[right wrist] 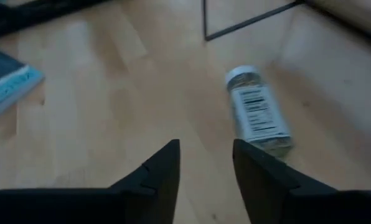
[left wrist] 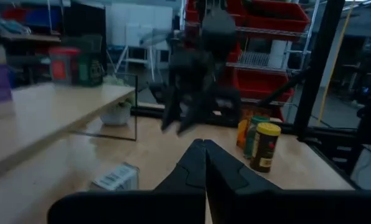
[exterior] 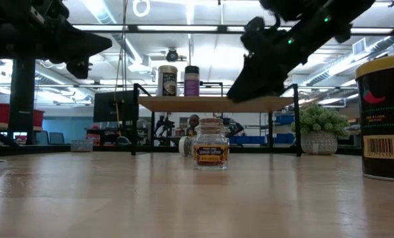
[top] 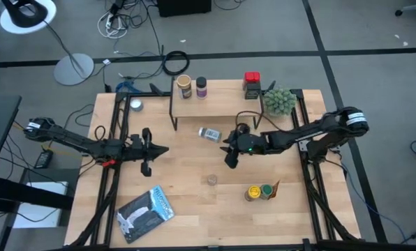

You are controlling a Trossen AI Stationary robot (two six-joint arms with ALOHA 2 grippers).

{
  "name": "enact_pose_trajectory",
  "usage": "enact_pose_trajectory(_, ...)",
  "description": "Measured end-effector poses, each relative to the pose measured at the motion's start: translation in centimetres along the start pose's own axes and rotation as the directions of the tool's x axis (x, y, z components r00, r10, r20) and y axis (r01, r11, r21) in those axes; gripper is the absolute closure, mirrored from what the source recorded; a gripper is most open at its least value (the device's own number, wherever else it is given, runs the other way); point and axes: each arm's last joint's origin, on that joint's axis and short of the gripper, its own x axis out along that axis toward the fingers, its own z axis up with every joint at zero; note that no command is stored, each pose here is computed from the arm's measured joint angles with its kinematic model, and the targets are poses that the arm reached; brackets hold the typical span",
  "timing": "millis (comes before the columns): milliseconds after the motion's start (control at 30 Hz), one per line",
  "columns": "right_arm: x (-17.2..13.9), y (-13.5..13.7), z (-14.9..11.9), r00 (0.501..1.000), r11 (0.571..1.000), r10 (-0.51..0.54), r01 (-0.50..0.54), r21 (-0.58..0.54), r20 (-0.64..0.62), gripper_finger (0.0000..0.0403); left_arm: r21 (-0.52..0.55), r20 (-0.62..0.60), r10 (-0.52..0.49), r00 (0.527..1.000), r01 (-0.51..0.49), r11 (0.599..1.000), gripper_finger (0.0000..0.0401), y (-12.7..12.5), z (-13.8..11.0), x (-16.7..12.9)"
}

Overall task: Shelf spices
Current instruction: Put the white seasoning bottle on the shelf

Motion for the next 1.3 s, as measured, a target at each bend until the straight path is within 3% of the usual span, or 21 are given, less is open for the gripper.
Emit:
enact_pose_trajectory(100, 1.6, 0.4, -0.3, 1.000, 1.000, 0.012, -0.013, -0.028, -0.020, 0.0209, 0.027, 0.009, 0.018, 1.000, -0.018, 0.999, 0.0400, 0.0, 0.1, 0.0)
enact_pose_trajectory(300, 4.9, 1.2, -0.4, 0.999, 0.982, -0.024, 0.018, -0.188, -0.030, 0.0113, 0.034, 0.005, 0.022, 1.000, -0.022, 0.999, 0.0400, 0.1, 0.0, 0.0)
enact_pose_trajectory(500, 7.6, 0.9, 0.1, 0.978, 0.956, -0.206, 0.206, -0.207, 0.020, 0.0057, 0.036, -0.004, 0.024, 1.000, -0.024, 0.999, 0.0400, 0.1, -0.1, 0.0)
enact_pose_trajectory(733, 10.7, 0.5, -0.8, 0.959, 0.938, -0.283, 0.274, -0.213, -0.013, 0.0061, 0.034, 0.002, 0.026, 1.000, -0.026, 0.999, 0.0400, 0.1, 0.0, 0.0)
enact_pose_trajectory(967, 11.4, -0.1, 0.0, 0.927, 0.905, -0.373, 0.372, -0.206, 0.038, 0.0088, 0.036, -0.004, 0.027, 1.000, -0.027, 0.999, 0.0400, 0.1, 0.0, 0.0)
enact_pose_trajectory(1200, 12.3, -0.9, -0.9, 0.943, 0.938, -0.329, 0.322, -0.131, -0.042, 0.0096, 0.035, -0.002, 0.036, 0.999, -0.036, 0.999, 0.0400, 0.1, 0.0, 0.0)
enact_pose_trajectory(1300, 12.4, -1.1, -1.8, 0.950, 0.958, -0.280, 0.269, -0.100, -0.135, 0.0096, 0.035, -0.002, 0.038, 0.999, -0.038, 0.999, 0.0400, 0.1, 0.0, 0.0)
